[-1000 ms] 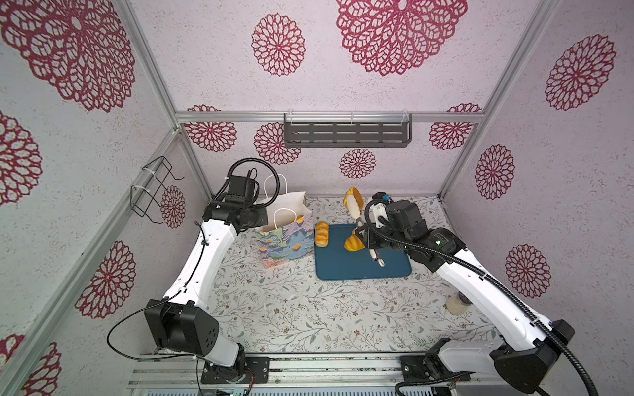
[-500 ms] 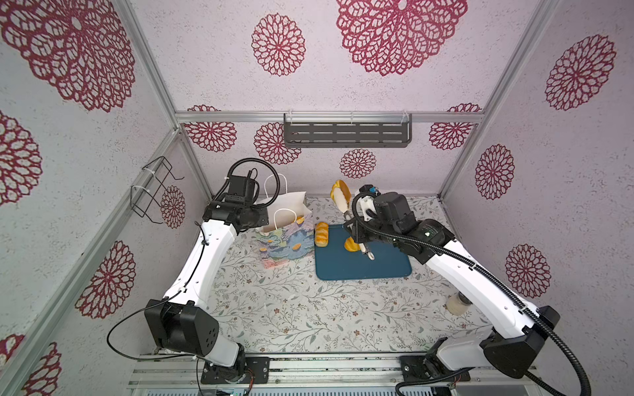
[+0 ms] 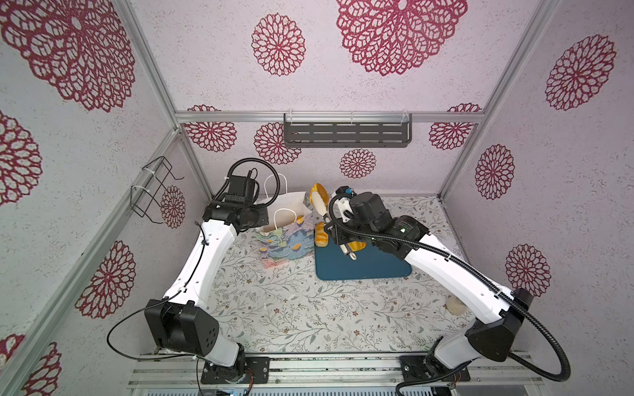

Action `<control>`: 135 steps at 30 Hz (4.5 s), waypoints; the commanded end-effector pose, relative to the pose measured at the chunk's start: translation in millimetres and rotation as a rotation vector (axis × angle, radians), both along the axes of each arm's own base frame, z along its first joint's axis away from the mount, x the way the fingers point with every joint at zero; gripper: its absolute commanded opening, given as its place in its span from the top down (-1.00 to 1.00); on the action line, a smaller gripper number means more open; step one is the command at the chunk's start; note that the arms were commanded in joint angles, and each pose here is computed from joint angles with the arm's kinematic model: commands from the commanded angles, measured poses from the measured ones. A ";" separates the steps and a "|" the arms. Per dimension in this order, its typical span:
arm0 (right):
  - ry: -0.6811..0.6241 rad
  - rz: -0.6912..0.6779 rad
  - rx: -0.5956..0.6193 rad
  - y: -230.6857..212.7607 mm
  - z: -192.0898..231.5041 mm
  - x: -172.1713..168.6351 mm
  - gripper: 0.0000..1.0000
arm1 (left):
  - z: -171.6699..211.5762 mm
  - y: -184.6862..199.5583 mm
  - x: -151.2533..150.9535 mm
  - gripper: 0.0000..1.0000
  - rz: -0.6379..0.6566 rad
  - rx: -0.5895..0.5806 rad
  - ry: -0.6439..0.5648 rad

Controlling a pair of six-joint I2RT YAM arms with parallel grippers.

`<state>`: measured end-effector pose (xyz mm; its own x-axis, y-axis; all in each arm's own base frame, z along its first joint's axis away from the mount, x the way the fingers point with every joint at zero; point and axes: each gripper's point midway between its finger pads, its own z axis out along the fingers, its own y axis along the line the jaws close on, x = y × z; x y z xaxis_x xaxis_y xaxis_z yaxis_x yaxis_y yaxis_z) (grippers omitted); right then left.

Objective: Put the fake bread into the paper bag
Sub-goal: 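Carry the golden bun in the tongs over the bag held by the left gripper, then lower the golden bun into the bag and open the tongs, then raise the empty tongs out of the bag and move back over the tray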

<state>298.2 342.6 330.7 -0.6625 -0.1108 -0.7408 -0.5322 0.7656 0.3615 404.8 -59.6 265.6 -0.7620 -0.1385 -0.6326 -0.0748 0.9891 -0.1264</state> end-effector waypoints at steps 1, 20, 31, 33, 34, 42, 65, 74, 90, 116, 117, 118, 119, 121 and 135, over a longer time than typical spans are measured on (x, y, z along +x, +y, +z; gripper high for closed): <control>-0.117 0.037 0.074 16.3 42.8 1.9 1.00 | -2.1 -2.2 -7.7 1.00 -0.016 0.012 0.009; -0.110 0.127 0.126 60.3 46.7 1.6 1.00 | -2.6 -3.8 -4.7 1.00 -0.017 0.002 -0.015; -0.062 0.171 0.116 82.5 29.6 -4.3 1.00 | 2.5 -4.9 -7.7 1.00 -0.020 0.011 -0.031; -0.052 0.173 0.114 82.9 27.3 -4.9 1.00 | 4.0 -4.8 -8.1 1.00 -0.019 0.010 -0.036; -0.046 0.173 0.110 83.3 25.1 -5.8 1.00 | 4.4 -4.9 -7.8 1.00 -0.019 0.010 -0.037; -0.023 0.162 0.080 77.8 17.3 -6.4 0.78 | 4.5 -5.9 -7.8 1.00 -0.023 0.006 -0.034; 0.000 0.135 0.042 82.4 12.6 2.0 0.33 | 2.5 -1.5 -8.0 1.00 -0.010 0.026 -0.027; -0.052 0.106 0.053 71.8 33.0 3.5 0.19 | 1.0 -7.6 -6.8 1.00 -0.028 -0.004 -0.022; -0.119 0.067 0.052 40.5 56.5 -6.1 0.19 | 2.8 -1.8 -7.7 1.00 -0.007 0.023 -0.032; -0.117 -0.215 -0.046 -64.3 19.6 17.4 0.22 | 2.9 -3.1 -8.2 1.00 -0.010 0.016 -0.029; -0.102 -0.229 -0.058 -68.6 14.0 19.3 0.21 | 3.2 -2.7 -8.2 1.00 -0.008 0.017 -0.030; -0.089 -0.240 -0.065 -71.8 9.9 20.6 0.22 | 1.8 -2.2 -8.2 1.00 -0.006 0.020 -0.026; -0.071 -0.257 -0.075 -76.5 4.1 23.1 0.22 | 1.5 -2.5 -7.5 1.00 -0.007 0.020 -0.026; -0.037 -0.285 -0.093 -84.3 -7.1 26.5 0.22 | 0.3 -2.8 -7.1 1.00 -0.008 0.019 -0.023; 0.122 -0.430 -0.240 -119.0 -70.9 40.8 0.20 | -5.9 -6.8 -5.2 1.00 -0.018 0.013 -0.006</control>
<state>333.0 231.9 258.2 -0.7706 -0.0044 -0.6373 -0.1691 0.9656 0.1977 401.7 -60.5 266.7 -0.7436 -0.1323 -0.6555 -0.0734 0.9905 -0.1167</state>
